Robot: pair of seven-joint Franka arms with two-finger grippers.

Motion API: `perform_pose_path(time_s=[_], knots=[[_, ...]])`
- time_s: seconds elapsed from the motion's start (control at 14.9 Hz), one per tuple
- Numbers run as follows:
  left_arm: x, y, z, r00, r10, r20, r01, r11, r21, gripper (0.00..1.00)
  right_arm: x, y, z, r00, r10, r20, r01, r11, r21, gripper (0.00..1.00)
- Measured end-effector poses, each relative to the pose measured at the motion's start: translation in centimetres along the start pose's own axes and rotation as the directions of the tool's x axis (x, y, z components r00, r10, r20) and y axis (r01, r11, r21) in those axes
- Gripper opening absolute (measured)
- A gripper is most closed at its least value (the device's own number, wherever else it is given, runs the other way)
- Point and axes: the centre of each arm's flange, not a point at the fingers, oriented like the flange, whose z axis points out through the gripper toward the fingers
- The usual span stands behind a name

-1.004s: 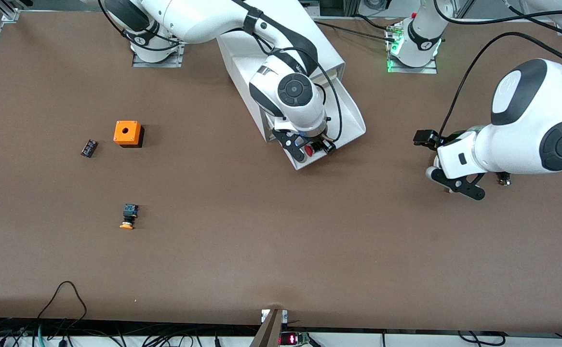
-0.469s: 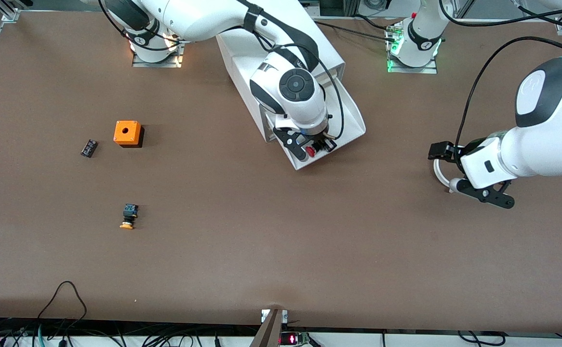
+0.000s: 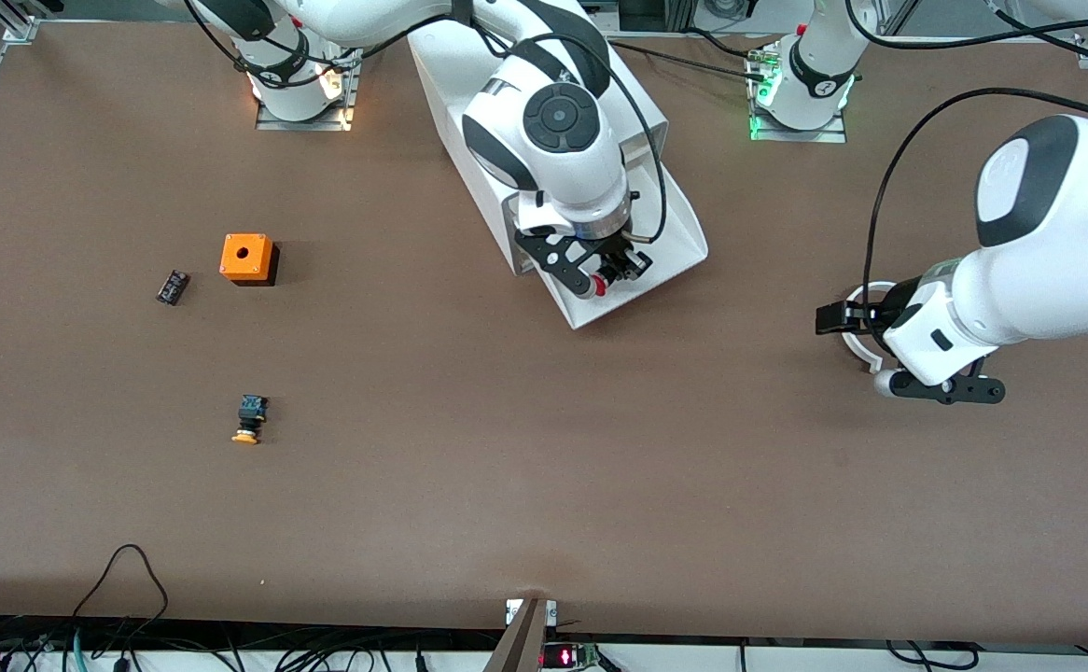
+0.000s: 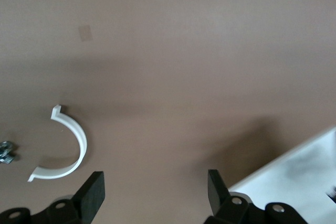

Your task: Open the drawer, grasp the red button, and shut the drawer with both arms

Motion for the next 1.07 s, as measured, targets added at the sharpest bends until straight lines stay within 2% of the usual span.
perform_pose_path(time_s=[0.2, 0.33, 0.54, 0.8, 0.94, 1.07], knots=[[-1.6, 1.7, 2.6, 0.995, -0.062, -0.082, 0.063, 0.998, 0.002, 0.88, 6.2, 0.5, -1.5, 0.992, -0.123, -0.016, 0.123, 0.992, -0.003, 0.41], [-2.7, 3.4, 4.7, 0.985, -0.126, -0.12, 0.126, 0.992, -0.012, 0.89, 11.4, 1.7, -2.2, 0.973, -0.23, -0.012, 0.229, 0.972, -0.047, 0.41], [-3.4, 5.7, 8.8, 0.955, -0.25, -0.157, 0.244, 0.968, -0.057, 0.93, 19.6, 4.6, -3.2, 0.927, -0.374, 0.034, 0.375, 0.919, -0.119, 0.41], [-5.5, 10.8, 14.2, 0.885, -0.444, -0.139, 0.432, 0.895, -0.109, 0.93, 30.2, 9.3, -4.3, 0.844, -0.529, 0.089, 0.536, 0.834, -0.131, 0.41], [-6.1, 12.4, 16.1, 0.872, -0.475, -0.118, 0.465, 0.879, -0.107, 0.93, 34.7, 12.0, -4.2, 0.808, -0.579, 0.114, 0.589, 0.798, -0.127, 0.41], [-6.2, 12.7, 17.8, 0.865, -0.491, -0.102, 0.482, 0.87, -0.103, 0.93, 38.5, 14.6, -3.9, 0.791, -0.597, 0.133, 0.611, 0.782, -0.124, 0.41]])
